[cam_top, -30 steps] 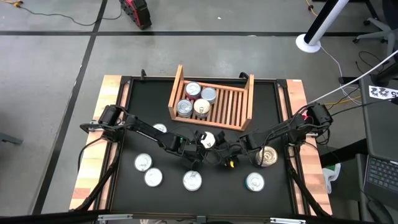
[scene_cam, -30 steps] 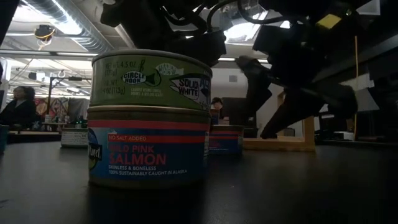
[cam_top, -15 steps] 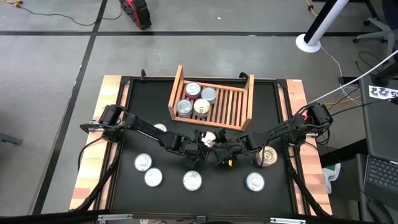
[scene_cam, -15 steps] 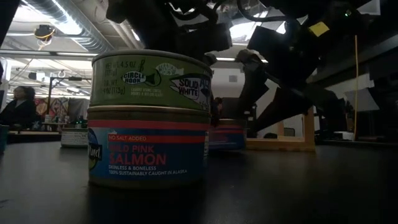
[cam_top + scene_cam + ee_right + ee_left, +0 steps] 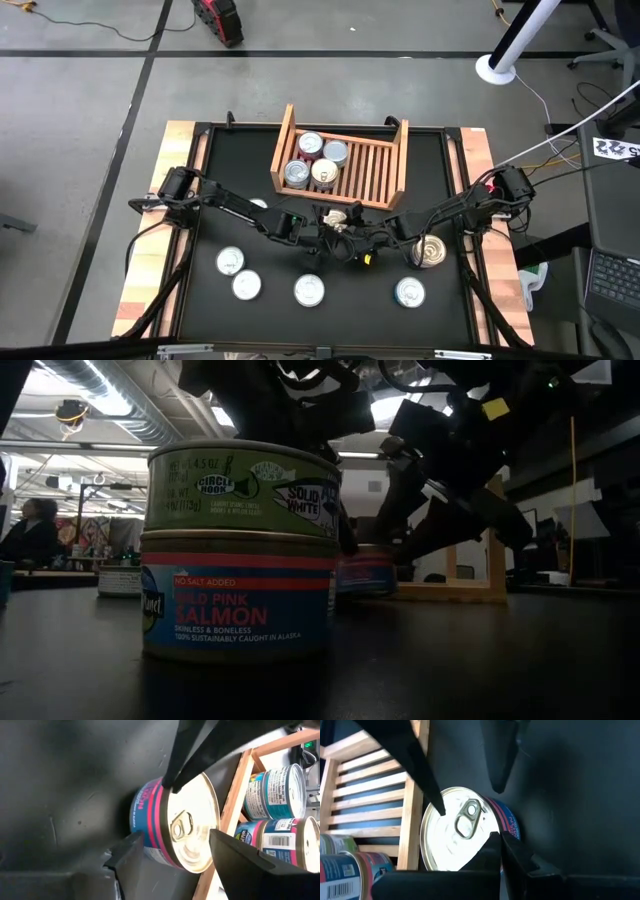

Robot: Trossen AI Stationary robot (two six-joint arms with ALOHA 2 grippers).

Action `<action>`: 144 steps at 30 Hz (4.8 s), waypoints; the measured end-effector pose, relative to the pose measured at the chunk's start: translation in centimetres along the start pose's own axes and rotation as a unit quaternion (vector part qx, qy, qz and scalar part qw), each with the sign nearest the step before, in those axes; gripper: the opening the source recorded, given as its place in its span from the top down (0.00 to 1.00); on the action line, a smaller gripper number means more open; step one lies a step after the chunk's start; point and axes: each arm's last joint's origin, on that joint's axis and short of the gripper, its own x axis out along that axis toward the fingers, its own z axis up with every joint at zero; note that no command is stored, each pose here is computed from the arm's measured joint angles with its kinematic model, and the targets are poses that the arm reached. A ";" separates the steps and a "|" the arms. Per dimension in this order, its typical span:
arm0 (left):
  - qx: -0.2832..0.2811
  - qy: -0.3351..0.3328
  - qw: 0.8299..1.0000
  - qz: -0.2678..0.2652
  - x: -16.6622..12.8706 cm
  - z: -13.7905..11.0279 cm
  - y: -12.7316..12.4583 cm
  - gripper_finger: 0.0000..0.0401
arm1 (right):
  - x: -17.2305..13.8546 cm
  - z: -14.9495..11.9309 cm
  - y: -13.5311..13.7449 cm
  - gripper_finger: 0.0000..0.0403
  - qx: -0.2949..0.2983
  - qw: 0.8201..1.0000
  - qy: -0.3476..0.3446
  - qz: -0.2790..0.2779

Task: Stack canned seafood by type on shelf
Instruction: Stack the blue tuna can on top of the other blue tuna can on the shelf

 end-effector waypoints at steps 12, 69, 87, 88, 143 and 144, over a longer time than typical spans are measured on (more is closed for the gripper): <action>-0.050 -0.002 0.999 -0.009 0.0 0.0 0.0 1.00 | 0.0 -0.1 -0.1 0.44 0.051 0.999 0.008 -0.017; -0.098 -0.021 0.995 -0.018 -0.5 1.4 0.7 1.00 | -1.4 0.4 2.2 0.31 0.013 0.999 0.026 -0.034; -0.118 -0.029 0.992 -0.023 -0.4 1.5 1.1 1.00 | -1.3 0.5 2.3 0.17 0.013 0.999 0.023 -0.026; -0.120 -0.033 0.992 -0.023 -0.4 1.6 1.1 1.00 | -1.3 0.5 2.3 0.17 0.013 0.999 0.023 -0.026; -0.101 -0.107 0.988 -0.036 -9.2 3.0 4.8 0.67 | -1.6 2.0 0.4 0.52 -0.020 0.997 0.022 -0.075; -0.100 -0.103 0.989 -0.032 -9.8 2.8 5.1 0.66 | -1.6 2.1 0.0 0.52 -0.019 0.996 0.022 -0.079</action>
